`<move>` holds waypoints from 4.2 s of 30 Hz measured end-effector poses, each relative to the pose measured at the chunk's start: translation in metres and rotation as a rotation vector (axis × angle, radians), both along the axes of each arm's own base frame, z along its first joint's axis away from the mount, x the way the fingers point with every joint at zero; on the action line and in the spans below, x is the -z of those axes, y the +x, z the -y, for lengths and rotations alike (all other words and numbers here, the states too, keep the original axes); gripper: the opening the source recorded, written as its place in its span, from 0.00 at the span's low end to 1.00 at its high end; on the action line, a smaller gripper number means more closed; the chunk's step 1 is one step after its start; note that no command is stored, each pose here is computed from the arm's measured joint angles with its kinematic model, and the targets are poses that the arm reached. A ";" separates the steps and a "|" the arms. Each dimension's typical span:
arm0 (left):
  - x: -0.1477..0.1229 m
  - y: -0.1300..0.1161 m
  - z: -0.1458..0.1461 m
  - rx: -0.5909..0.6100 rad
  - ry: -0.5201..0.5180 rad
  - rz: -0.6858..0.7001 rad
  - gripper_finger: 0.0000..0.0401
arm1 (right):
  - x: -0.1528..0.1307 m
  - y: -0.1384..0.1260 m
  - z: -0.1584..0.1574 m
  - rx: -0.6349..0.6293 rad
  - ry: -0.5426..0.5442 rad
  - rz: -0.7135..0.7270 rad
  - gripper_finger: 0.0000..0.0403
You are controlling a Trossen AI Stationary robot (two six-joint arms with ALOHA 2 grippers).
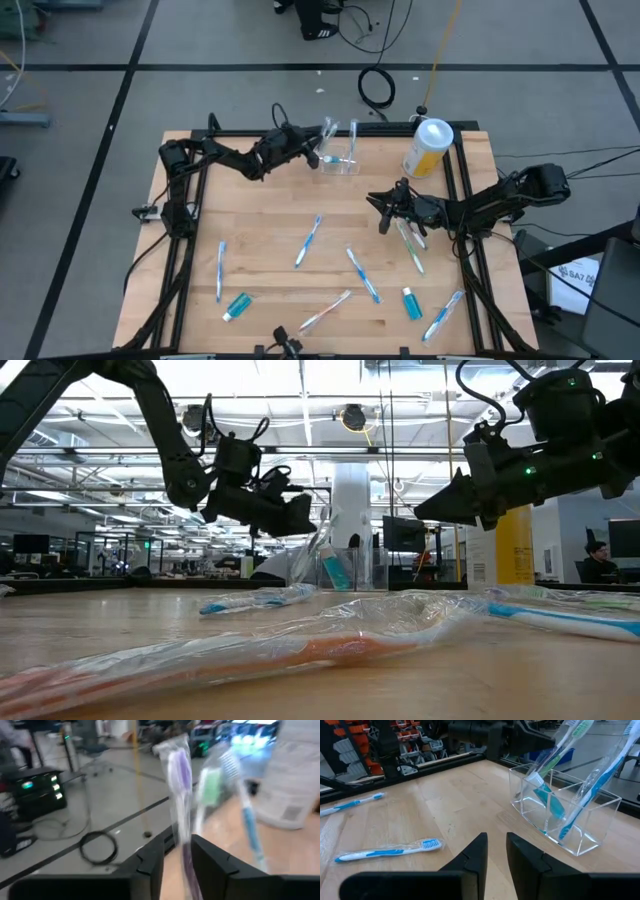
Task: Pick & Place toothbrushing station
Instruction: Put the violet toothbrush into the transparent organizer, then put the mouthwash into the transparent organizer
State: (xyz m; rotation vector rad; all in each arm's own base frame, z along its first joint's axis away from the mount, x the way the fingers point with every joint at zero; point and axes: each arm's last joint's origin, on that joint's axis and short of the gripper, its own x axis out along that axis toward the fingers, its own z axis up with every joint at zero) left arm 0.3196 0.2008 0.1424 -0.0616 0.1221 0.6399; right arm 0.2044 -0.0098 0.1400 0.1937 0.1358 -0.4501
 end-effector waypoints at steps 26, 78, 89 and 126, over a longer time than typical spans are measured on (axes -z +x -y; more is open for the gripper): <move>-0.123 -0.048 0.080 0.150 -0.090 -0.152 0.44 | 0.000 0.000 0.000 -0.007 -0.040 -0.019 0.27; -0.031 -0.153 0.411 0.240 -1.085 -1.016 0.44 | -0.005 0.001 0.000 -0.080 -0.478 -0.173 0.36; -0.030 -0.165 0.421 0.158 -1.150 -0.968 0.44 | -0.007 0.001 0.000 -0.085 -0.539 -0.175 0.36; 0.012 -0.147 0.423 0.048 -1.093 -1.061 0.23 | -0.007 0.001 0.000 -0.087 -0.539 -0.177 0.36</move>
